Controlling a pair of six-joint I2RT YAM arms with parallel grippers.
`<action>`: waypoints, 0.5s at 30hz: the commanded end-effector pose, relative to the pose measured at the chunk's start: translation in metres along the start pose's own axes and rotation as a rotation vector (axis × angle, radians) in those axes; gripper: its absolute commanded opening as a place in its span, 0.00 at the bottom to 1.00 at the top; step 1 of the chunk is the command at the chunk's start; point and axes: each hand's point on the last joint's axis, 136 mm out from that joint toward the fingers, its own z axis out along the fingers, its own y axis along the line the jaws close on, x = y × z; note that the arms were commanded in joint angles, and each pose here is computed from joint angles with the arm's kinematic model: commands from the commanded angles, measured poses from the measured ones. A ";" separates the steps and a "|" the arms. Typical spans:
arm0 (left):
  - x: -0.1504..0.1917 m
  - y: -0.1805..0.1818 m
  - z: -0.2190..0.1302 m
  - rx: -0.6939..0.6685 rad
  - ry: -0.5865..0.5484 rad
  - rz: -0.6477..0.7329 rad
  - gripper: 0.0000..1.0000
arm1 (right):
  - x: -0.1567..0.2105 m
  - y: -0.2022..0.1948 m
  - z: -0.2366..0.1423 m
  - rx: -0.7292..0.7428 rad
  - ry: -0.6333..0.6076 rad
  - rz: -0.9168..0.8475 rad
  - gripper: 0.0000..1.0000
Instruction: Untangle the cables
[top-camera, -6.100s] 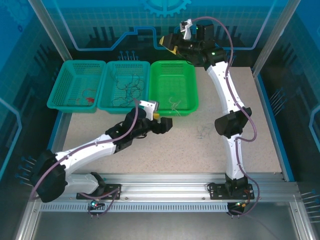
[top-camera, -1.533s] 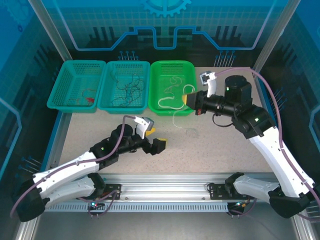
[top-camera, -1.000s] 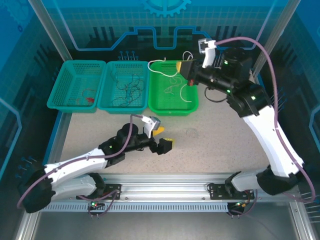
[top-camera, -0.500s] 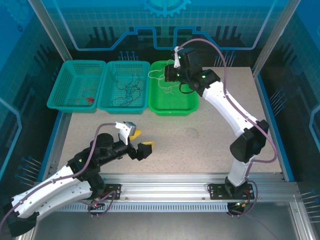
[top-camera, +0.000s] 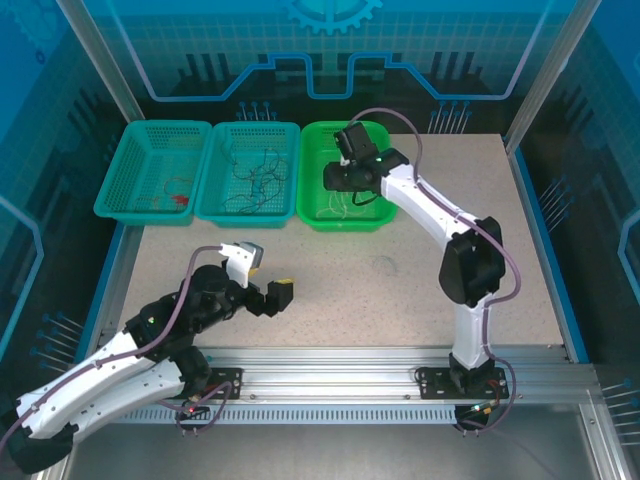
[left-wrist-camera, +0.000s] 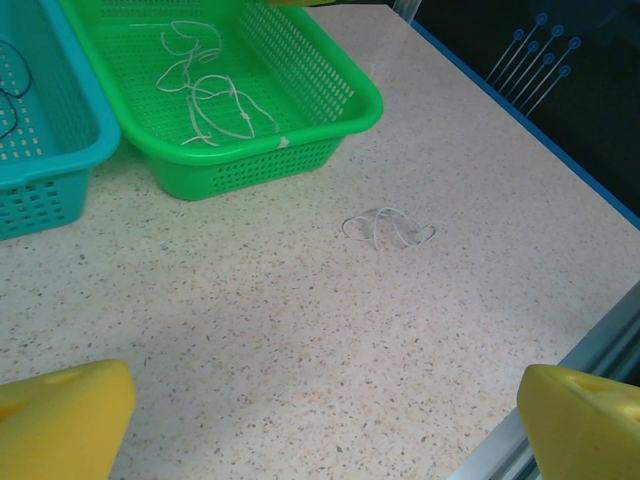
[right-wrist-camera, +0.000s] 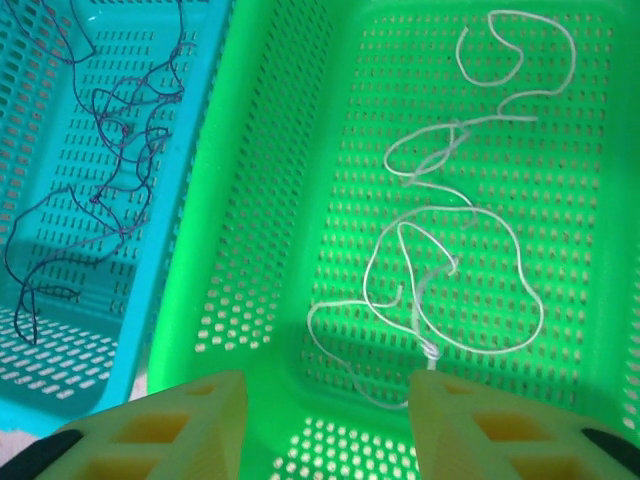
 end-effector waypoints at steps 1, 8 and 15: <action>-0.011 0.000 -0.004 -0.019 -0.017 0.002 0.99 | -0.011 -0.003 -0.057 -0.021 -0.097 -0.010 0.47; -0.007 -0.003 0.011 -0.014 0.000 0.008 0.99 | 0.055 -0.063 -0.109 0.049 -0.214 0.132 0.47; -0.004 -0.005 0.022 -0.015 0.027 0.031 0.99 | 0.159 -0.124 -0.080 0.134 -0.119 0.261 0.48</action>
